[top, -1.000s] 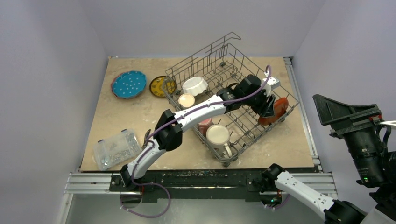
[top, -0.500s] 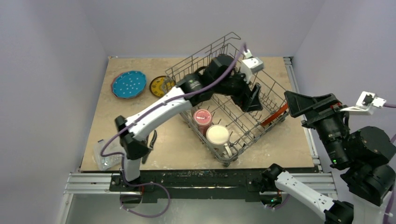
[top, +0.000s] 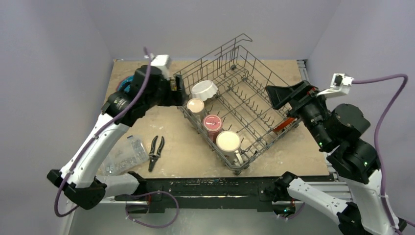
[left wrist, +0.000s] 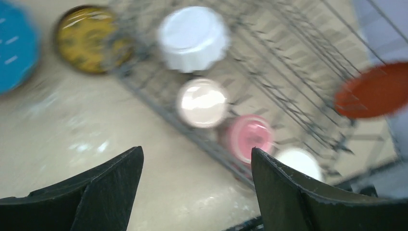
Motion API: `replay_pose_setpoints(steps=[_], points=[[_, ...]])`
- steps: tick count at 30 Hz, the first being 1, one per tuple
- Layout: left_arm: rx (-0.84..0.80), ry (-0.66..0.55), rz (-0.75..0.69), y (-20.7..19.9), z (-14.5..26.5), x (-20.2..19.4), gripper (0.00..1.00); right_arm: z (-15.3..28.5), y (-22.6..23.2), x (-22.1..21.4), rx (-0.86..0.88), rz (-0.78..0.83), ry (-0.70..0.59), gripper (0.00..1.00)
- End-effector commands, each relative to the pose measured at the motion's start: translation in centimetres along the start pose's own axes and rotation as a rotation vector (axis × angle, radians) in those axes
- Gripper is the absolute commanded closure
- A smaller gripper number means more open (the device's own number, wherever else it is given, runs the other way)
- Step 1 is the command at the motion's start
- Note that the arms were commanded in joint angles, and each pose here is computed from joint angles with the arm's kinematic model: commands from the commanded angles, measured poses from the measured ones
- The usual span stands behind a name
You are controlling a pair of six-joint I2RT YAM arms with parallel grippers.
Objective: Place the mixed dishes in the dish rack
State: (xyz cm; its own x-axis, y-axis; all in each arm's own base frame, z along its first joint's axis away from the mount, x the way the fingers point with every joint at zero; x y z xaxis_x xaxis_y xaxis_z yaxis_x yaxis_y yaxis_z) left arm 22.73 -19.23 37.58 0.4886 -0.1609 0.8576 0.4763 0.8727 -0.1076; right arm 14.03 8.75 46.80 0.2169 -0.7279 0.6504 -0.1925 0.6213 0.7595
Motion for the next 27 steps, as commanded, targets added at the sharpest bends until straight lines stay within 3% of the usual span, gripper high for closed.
replay_pose_setpoints(steps=[1,7,10,17,27], points=[[0.467,0.008,0.339,9.9,2.8,-3.7,0.17,-1.8,1.5,-0.7,0.064,0.01,0.032,0.02],[0.546,0.014,0.755,18.0,0.1,-7.7,0.15,-4.2,2.0,-0.4,0.021,0.09,0.013,0.02],[0.52,0.057,0.94,21.3,-3.0,-9.0,0.23,-5.9,2.6,-0.1,-0.007,0.153,0.001,0.02],[0.401,0.069,1.073,25.9,-12.1,-10.4,0.55,-10.1,2.8,-0.6,-0.057,0.246,0.007,0.02],[0.515,-0.001,1.241,26.0,-20.4,-14.1,0.56,-13.7,1.8,0.3,-0.115,0.256,-0.021,0.02]])
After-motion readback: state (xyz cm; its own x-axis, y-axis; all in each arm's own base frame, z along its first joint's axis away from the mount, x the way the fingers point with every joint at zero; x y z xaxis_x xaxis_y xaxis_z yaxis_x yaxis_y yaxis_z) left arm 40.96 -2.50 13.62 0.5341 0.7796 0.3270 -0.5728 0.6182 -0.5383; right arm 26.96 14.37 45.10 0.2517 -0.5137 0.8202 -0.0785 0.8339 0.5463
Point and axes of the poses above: each gripper's point midway between its finger pads, its own z axis back along the fingers, its own y axis along the line the jaws close on, x = y × z, the point moved 6 cm from there along z, back along the fingers, and after that the axes turned 11 degrees about -z, right-handed, at the moved point
